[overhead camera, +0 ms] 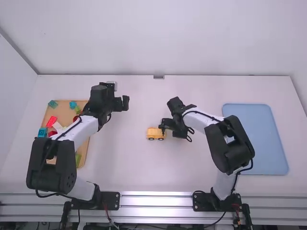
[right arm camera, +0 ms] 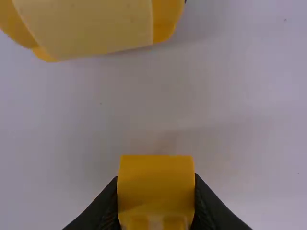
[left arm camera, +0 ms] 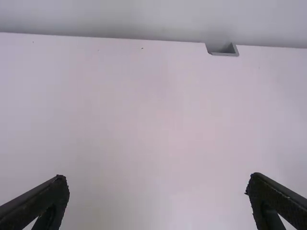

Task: Assemble lego blocks to make yellow taxi

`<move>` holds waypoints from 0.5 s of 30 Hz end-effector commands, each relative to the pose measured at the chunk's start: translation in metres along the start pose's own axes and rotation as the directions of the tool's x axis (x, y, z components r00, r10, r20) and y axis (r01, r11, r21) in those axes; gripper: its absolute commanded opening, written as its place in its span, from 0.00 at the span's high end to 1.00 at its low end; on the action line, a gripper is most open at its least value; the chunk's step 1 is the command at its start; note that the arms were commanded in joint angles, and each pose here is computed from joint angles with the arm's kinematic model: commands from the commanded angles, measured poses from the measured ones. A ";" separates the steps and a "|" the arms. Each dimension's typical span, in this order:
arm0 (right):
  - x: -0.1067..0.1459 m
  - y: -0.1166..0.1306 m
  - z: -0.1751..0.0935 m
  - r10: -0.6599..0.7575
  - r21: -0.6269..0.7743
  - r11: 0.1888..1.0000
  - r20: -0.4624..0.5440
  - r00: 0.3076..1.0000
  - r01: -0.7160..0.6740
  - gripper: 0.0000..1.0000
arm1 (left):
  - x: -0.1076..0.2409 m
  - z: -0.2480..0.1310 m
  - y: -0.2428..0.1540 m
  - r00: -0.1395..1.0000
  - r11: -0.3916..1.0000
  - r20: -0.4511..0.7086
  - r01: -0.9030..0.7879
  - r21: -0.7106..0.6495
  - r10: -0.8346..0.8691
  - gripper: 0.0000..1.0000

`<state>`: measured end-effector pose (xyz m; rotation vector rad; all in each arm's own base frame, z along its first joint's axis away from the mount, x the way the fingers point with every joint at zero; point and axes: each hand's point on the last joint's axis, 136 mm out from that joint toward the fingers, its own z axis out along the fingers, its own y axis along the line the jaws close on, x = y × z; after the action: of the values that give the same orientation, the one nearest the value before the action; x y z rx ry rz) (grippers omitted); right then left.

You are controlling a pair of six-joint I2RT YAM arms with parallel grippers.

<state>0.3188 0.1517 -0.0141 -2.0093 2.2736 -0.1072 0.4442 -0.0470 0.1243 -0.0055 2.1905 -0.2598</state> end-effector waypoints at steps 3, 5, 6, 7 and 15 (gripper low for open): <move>0.002 0.003 0.004 0.005 -0.032 0.999 0.017 1.000 -0.004 0.42 | 0.005 0.000 0.002 1.000 1.000 -0.010 -0.019 -0.006 0.019 0.01; 0.002 0.003 0.004 0.004 -0.032 0.999 0.017 1.000 -0.003 0.34 | 0.005 0.000 0.002 0.999 0.999 -0.011 -0.032 -0.006 0.032 0.01; 0.002 0.003 0.004 0.003 -0.030 1.000 0.017 1.000 -0.003 0.32 | 0.005 0.000 0.002 0.999 0.999 -0.012 -0.031 -0.006 0.031 0.01; 0.002 0.003 0.004 0.001 -0.029 1.000 0.014 1.000 0.000 0.31 | 0.005 0.000 0.002 0.999 1.000 -0.013 -0.031 -0.007 0.031 0.01; -0.013 -0.001 -0.050 0.026 -0.035 0.999 0.165 0.986 -0.021 0.10 | 0.014 -0.001 0.019 0.999 0.994 -0.042 0.007 -0.106 -0.012 0.01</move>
<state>0.3003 0.1479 -0.0045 -2.0137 2.3253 0.0305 0.4399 -0.0377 0.1160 -0.0241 2.2281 -0.1939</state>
